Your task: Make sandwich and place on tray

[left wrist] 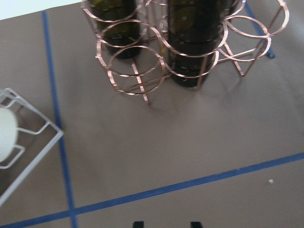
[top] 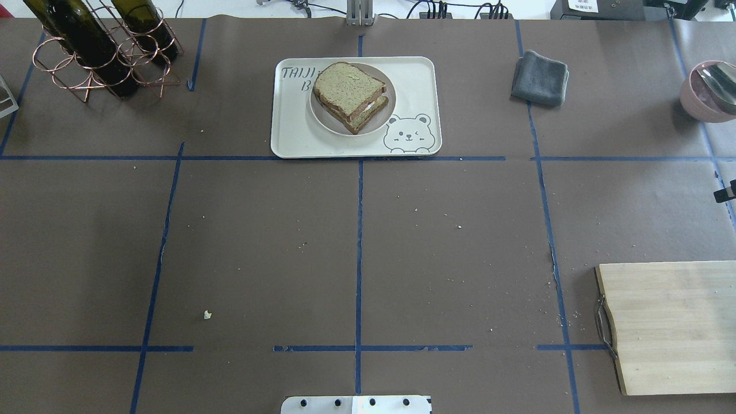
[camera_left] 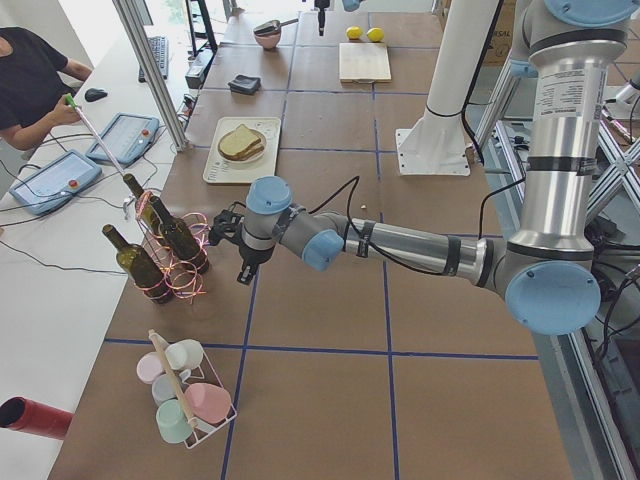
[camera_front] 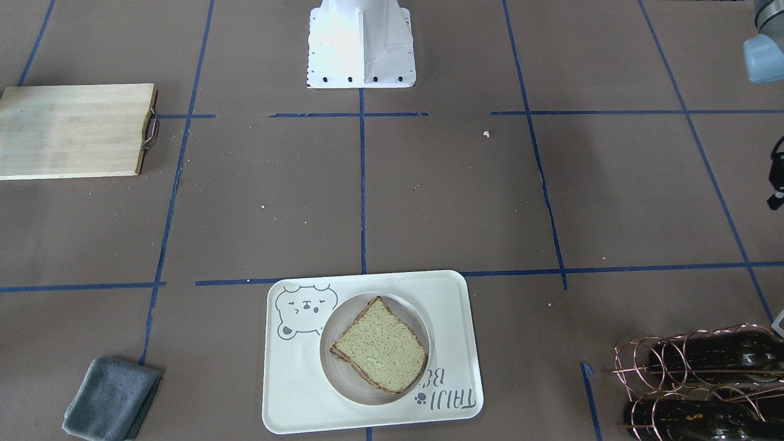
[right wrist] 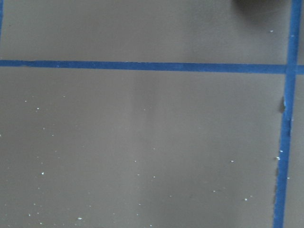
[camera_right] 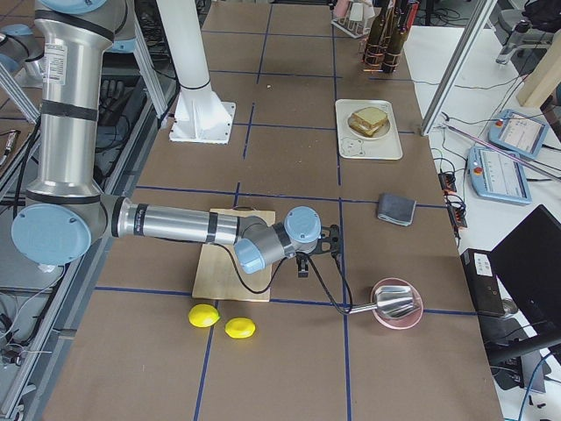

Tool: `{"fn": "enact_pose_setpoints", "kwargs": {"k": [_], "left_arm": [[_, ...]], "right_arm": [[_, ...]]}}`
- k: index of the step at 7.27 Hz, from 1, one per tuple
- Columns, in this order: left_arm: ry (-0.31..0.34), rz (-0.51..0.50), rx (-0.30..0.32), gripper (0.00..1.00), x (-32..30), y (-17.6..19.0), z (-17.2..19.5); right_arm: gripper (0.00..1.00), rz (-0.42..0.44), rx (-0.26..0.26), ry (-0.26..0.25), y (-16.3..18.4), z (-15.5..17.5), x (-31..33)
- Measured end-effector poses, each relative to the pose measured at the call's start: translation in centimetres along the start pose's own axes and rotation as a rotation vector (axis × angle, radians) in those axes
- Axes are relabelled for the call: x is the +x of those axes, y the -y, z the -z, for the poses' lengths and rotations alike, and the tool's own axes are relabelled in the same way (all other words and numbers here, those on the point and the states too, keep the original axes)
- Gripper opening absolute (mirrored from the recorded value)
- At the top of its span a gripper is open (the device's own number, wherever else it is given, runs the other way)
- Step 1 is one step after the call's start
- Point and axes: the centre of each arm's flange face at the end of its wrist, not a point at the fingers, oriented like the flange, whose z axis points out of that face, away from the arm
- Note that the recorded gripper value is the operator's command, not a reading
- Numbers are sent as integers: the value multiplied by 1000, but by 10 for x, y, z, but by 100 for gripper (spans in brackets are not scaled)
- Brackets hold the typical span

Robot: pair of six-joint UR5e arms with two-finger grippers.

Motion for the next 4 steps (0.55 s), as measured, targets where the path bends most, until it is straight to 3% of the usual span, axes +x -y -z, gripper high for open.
{"fn": "enact_pose_setpoints", "kwargs": {"k": [1,3,4], "left_arm": [[-7,-21,-53,47,-19,-8,5],[-17,-55,-180,63,-33,-17,8],[-23,-76,-219,100,-35,-19,9]], "right_arm": [[100,7,4,-16,0,8,11],[100,37,-10,-62,5,23,26],[100,52,-29,-99,11,36,28]]}}
